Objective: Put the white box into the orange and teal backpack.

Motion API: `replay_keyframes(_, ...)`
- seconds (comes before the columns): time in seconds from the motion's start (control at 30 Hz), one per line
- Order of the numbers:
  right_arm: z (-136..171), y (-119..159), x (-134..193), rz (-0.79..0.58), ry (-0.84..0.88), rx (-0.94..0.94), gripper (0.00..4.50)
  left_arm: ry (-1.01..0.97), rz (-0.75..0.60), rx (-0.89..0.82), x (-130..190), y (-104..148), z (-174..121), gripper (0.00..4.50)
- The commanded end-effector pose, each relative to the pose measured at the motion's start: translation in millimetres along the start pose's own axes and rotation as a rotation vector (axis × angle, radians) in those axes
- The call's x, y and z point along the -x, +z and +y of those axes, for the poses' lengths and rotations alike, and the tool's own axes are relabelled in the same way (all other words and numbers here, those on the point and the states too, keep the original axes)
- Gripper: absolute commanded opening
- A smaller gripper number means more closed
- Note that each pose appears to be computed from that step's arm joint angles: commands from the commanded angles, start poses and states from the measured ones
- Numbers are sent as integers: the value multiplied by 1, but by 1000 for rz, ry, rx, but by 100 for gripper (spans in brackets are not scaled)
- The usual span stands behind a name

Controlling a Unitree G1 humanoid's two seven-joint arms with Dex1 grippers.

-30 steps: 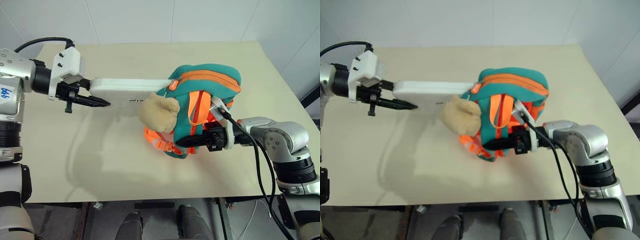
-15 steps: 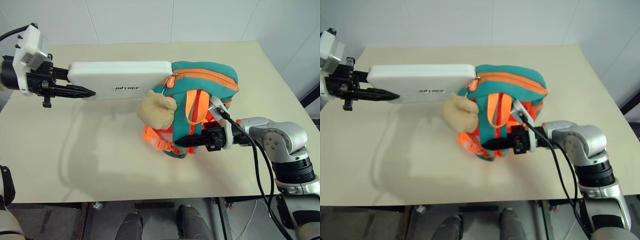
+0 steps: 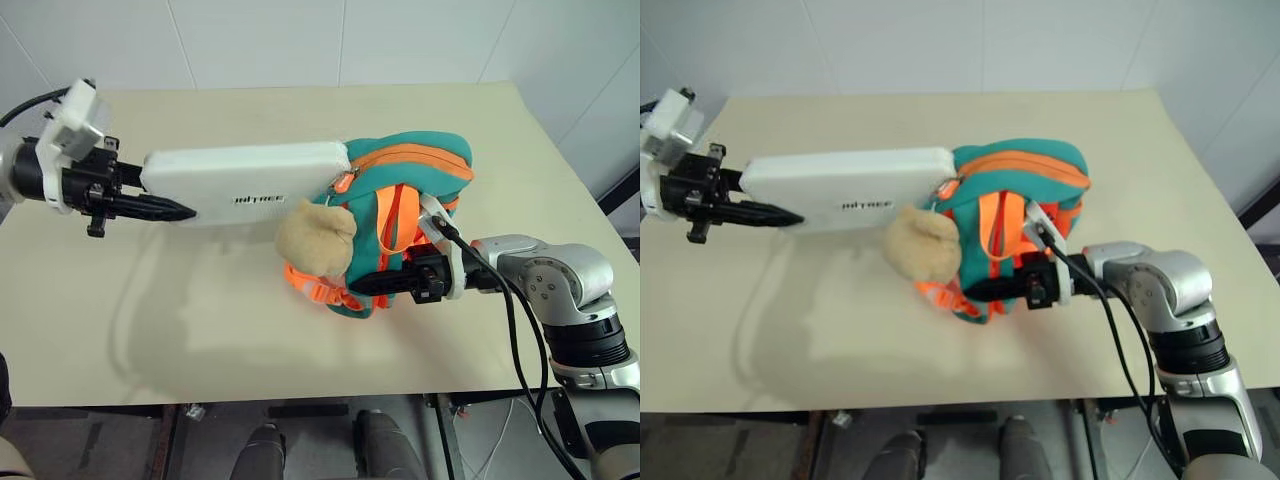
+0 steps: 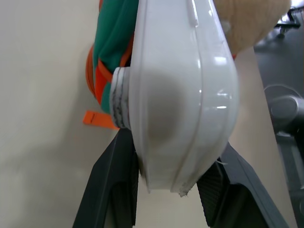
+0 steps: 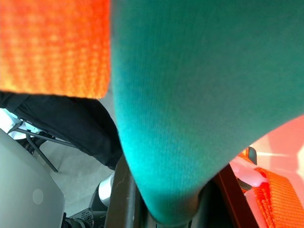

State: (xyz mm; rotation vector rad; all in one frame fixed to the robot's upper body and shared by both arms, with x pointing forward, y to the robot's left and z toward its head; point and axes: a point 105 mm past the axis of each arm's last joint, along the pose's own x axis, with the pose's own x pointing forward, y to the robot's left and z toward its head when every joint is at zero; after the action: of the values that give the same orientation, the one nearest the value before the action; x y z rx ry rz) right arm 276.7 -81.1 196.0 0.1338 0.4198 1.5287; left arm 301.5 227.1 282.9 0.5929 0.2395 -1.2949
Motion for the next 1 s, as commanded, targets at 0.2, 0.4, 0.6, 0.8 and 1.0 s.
replay_keyframes(0.2, 7, 3, -4, -10, 31, 19, 20, -27, 168, -145, -6, -16, 10, 133)
replay_keyframes(0.4, 7, 3, -6, -15, 35, 19, 20, 37, 136, -236, -23, -1, 24, 133)
replay_keyframes(0.6, 7, 3, -7, -15, 39, 17, 20, 2, 29, -274, -44, 32, 19, 133)
replay_keyframes(0.8, 7, 3, -8, -14, 42, 18, 20, -83, -14, -237, -55, 56, 7, 133)
replay_keyframes(1.0, 6, 4, -11, -14, 50, 19, 20, -110, 65, -240, -68, 62, 7, 133)
